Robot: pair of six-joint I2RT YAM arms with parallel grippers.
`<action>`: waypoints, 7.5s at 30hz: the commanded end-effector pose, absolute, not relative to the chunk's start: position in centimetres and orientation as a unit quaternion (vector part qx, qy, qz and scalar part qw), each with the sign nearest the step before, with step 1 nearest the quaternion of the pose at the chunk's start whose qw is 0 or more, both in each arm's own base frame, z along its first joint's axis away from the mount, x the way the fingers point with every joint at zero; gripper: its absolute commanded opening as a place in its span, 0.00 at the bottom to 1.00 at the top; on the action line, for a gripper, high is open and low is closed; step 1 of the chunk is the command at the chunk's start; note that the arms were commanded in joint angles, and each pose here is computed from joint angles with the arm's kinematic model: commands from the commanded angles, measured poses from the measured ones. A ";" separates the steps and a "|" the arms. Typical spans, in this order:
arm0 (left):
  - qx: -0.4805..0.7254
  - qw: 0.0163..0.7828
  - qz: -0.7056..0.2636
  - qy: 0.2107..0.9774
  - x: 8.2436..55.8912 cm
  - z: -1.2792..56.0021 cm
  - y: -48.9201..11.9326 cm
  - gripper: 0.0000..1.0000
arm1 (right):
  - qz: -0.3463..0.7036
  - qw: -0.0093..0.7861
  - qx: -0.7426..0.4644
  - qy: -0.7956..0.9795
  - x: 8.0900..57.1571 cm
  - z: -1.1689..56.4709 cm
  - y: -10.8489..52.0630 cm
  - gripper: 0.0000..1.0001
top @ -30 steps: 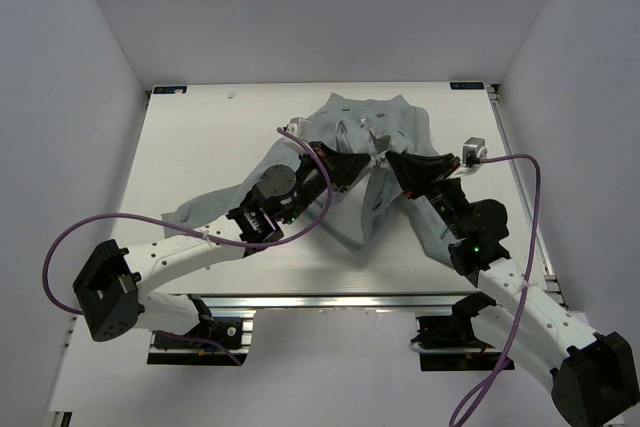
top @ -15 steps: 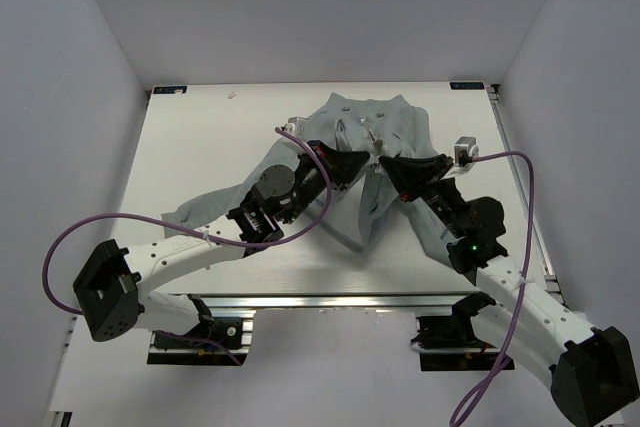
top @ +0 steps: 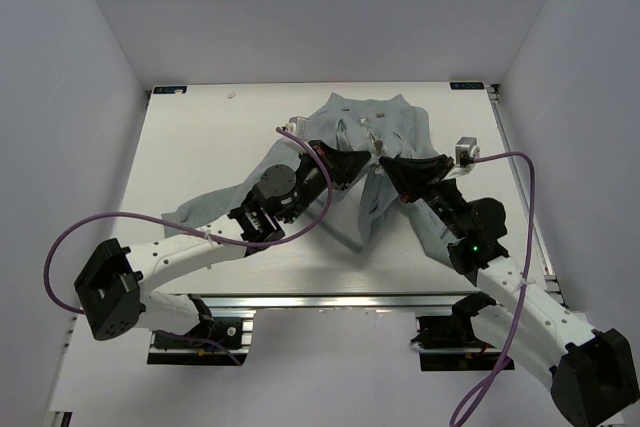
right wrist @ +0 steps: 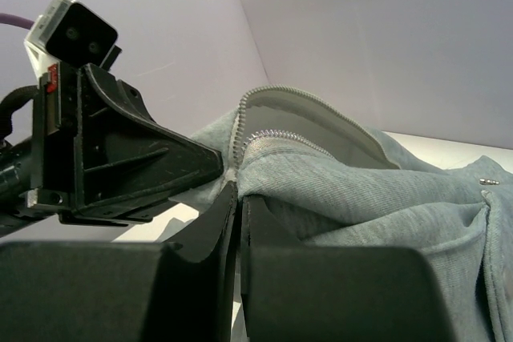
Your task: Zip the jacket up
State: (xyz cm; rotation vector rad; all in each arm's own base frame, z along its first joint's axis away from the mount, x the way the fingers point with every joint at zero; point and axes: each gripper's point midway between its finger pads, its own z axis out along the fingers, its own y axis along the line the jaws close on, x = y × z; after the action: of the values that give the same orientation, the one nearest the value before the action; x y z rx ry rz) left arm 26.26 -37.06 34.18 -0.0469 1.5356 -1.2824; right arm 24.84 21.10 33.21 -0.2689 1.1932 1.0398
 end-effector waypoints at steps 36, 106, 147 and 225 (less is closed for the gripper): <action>0.010 0.522 -0.595 0.611 24.5 37.4 -38.5 0.00 | 0.473 0.750 -0.087 0.455 23.9 38.7 19.2 0.00; 0.161 0.090 -0.458 0.870 19.2 10.6 -36.2 0.00 | 0.279 0.394 -0.088 0.871 24.7 15.0 18.6 0.36; 0.098 0.091 -0.433 0.892 19.4 10.7 -35.1 0.00 | -0.019 0.466 -0.176 0.867 15.1 12.2 26.5 0.82; 0.177 0.053 -0.392 0.901 16.3 9.9 -32.7 0.00 | 0.023 0.431 -0.346 0.833 18.5 9.9 26.0 0.00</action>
State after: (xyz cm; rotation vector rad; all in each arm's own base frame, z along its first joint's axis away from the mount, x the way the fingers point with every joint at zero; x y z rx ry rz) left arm 17.68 -33.25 8.00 0.4515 2.7481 -1.1629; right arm 16.74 26.15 8.78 -0.7986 2.1791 0.1217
